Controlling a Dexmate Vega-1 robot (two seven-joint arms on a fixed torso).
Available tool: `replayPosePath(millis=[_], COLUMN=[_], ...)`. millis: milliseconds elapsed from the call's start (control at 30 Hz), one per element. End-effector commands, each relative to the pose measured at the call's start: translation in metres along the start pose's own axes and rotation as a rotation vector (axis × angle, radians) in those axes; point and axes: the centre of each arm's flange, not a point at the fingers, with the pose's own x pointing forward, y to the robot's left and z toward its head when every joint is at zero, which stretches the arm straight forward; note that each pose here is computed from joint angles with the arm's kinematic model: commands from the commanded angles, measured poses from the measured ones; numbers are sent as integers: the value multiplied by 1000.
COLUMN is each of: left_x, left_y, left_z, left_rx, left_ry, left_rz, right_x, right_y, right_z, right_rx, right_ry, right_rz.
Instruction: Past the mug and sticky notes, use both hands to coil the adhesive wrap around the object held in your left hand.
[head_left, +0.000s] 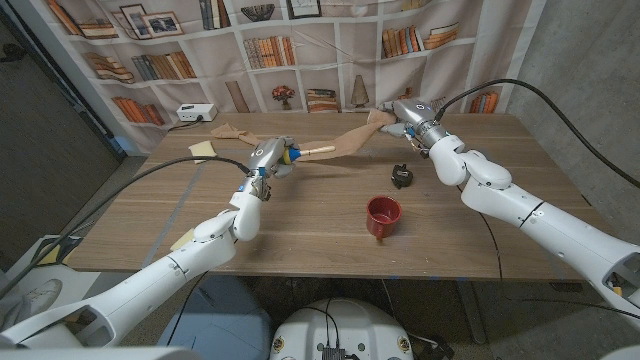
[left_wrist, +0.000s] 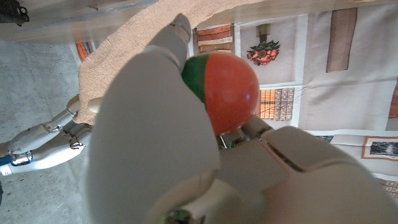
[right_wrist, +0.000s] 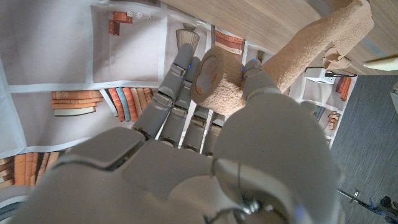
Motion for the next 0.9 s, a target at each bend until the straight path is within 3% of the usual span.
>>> replayPosePath(millis=[33,533,900], left_x=[10,17,22], left_y=[-6,-22,-22], left_z=[10,18,10], left_rx=[3,12,-27], left_ry=[-38,-55,-7], left_rz=[-55,-154,-161], right_x=[-5,-24,-39], right_y=[-25,-63,-67], right_z=[22,66,70], right_rx=[5,63,105], right_ry=[-69,-242,-284], right_rz=[-52,-182,-119])
